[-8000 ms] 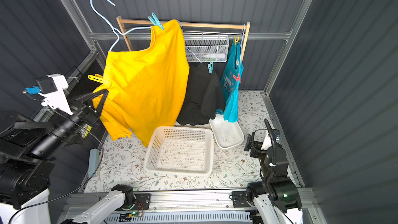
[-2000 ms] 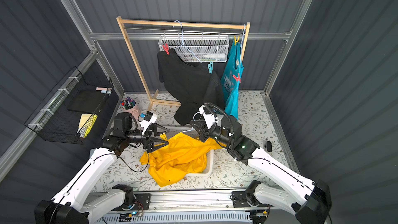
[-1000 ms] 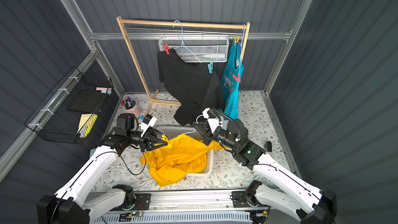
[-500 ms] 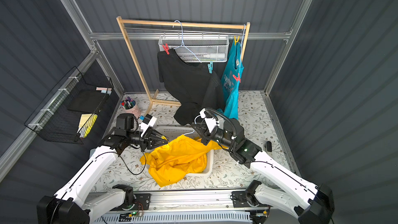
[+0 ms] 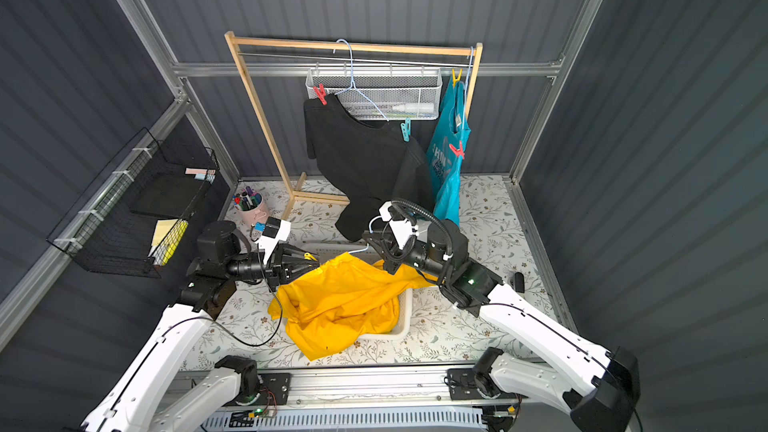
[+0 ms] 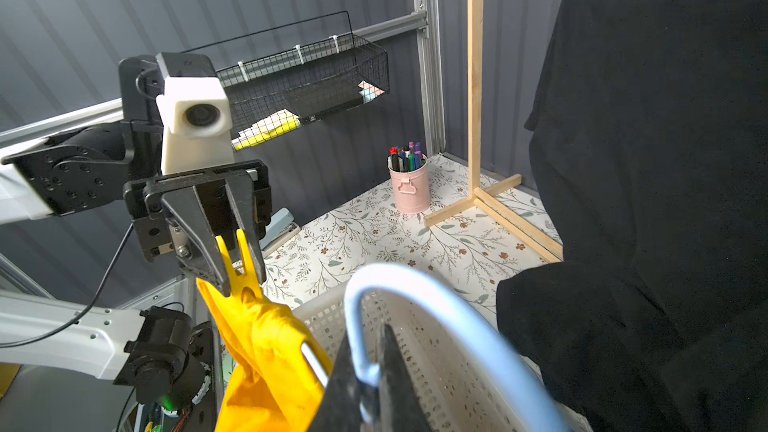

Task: Remove the clothespins securing t-shirts to the hanger
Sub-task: Remove the clothespin from the hanger.

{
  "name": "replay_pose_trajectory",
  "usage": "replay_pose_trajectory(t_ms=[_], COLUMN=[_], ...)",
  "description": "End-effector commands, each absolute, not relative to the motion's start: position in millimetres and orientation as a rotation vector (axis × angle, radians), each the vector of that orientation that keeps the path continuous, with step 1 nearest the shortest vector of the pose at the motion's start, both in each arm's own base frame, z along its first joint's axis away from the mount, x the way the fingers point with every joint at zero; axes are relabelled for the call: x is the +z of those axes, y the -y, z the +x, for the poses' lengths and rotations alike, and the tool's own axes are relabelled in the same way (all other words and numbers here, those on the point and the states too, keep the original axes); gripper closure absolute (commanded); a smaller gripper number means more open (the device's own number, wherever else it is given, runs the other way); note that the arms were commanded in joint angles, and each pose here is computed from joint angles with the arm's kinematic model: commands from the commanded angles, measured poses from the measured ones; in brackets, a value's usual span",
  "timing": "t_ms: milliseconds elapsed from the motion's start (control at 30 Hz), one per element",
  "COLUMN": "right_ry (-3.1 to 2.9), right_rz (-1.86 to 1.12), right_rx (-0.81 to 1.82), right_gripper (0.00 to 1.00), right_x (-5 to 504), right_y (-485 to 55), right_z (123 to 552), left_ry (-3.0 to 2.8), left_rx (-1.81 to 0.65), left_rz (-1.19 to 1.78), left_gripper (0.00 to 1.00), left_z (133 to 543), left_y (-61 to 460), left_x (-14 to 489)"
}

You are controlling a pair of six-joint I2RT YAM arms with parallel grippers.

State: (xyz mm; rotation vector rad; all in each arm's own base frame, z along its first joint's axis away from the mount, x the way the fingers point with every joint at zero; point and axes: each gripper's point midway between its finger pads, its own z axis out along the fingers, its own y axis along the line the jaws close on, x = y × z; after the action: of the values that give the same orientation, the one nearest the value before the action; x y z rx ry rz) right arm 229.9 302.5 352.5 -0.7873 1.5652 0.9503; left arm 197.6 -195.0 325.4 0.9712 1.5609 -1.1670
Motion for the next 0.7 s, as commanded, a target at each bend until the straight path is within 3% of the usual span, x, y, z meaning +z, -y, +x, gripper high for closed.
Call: replay_pose_trajectory(t_ms=[0,200,667], right_ry=[-1.582,-1.609,-1.467], right_rz=[-0.877,-0.872,-0.962], right_rx=[0.94,0.895,1.014], right_gripper=[1.0,1.0,1.0], right_x=[346.4,336.0,390.8], right_y=[-314.7,-322.4,-365.0], right_z=[220.7,229.1,209.2], left_ry=[-1.467,-1.436,-1.579], left_rx=[-1.03,-1.03,-0.655], left_rz=[0.909,0.88,0.631], left_gripper=[1.0,1.0,1.0], left_z=[202.1,198.1,231.1], left_y=[187.9,185.8,144.7], left_x=[362.3,374.1,367.2])
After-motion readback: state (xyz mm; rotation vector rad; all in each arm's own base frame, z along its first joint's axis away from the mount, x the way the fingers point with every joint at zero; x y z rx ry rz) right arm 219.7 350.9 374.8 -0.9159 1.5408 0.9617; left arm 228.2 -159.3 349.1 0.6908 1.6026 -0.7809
